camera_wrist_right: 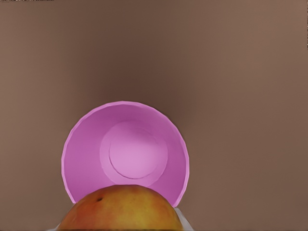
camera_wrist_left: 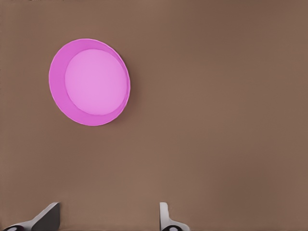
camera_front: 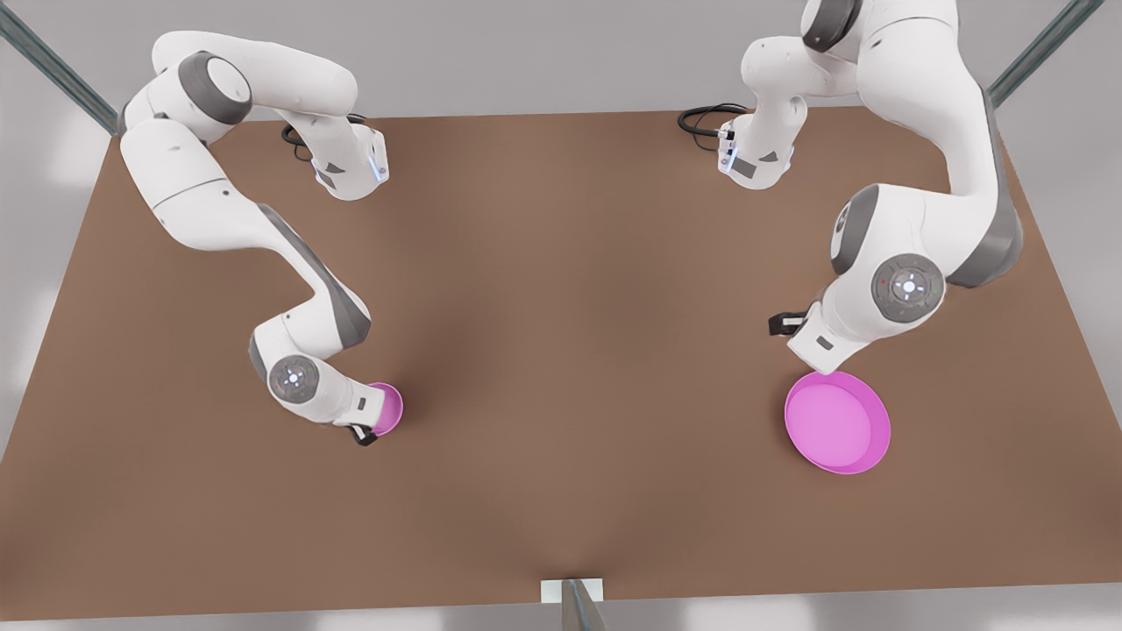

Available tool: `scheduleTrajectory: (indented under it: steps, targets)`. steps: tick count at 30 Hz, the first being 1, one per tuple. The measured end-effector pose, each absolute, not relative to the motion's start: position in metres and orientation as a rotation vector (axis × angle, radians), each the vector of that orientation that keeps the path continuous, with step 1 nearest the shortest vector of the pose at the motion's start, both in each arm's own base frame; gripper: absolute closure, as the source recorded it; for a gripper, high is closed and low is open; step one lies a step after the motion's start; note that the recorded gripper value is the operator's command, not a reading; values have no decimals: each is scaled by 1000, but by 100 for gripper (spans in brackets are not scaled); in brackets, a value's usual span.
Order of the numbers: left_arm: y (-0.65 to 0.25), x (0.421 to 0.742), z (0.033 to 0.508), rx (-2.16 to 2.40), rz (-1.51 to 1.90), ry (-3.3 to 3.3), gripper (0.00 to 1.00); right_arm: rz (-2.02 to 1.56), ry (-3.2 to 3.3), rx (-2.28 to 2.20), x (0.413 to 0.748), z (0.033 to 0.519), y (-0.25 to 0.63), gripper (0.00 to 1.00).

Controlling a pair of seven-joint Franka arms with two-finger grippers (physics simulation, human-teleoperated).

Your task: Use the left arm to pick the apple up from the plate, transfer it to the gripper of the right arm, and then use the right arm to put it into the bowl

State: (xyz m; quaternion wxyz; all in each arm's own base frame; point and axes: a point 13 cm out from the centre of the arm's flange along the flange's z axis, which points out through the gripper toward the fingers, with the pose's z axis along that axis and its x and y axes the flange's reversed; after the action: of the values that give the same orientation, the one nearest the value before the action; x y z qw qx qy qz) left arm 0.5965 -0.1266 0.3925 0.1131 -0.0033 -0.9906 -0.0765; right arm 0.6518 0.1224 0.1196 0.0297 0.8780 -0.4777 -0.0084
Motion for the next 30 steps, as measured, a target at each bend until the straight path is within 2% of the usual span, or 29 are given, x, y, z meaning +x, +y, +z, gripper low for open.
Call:
scheduleTrajectory:
  steps: [8, 9, 10, 15, 17, 20, 22, 24, 25, 27, 30]
  targets:
    - [-99, 601, 396, 40, -286, -2904, 0, -29, -1607, 2686, 639, 98, 138, 37]
    - [-99, 601, 396, 41, -288, -2903, 0, -26, -1626, 2682, 639, 98, 138, 10]
    - [-98, 601, 395, 41, -289, -2902, 0, -22, -1647, 2675, 641, 98, 136, 0]
    - [-98, 600, 396, 44, -292, -2900, 0, 13, -1723, 2652, 650, 109, 134, 0]
    - [-97, 600, 396, 45, -290, -2899, 0, 84, -1771, 2641, 665, 141, 131, 0]
    - [-103, 589, 395, 44, -260, -2860, 0, 186, -1967, 2502, 707, 224, 107, 0]
    - [-116, 576, 390, 37, -186, -2802, 0, 164, -2132, 2245, 709, 242, 61, 0]
    - [-126, 561, 357, 22, -142, -2681, 0, 113, -2291, 1957, 701, 244, 0, 0]
    - [-131, 554, 346, 17, -122, -2629, 0, 121, -2342, 1847, 697, 261, -13, 0]
    - [-135, 546, 341, 16, -95, -2579, 0, 214, -2452, 1610, 694, 320, -34, 0]
    - [-133, 559, 368, 24, -95, -2645, 0, 260, -2643, 1285, 640, 428, -48, 0]
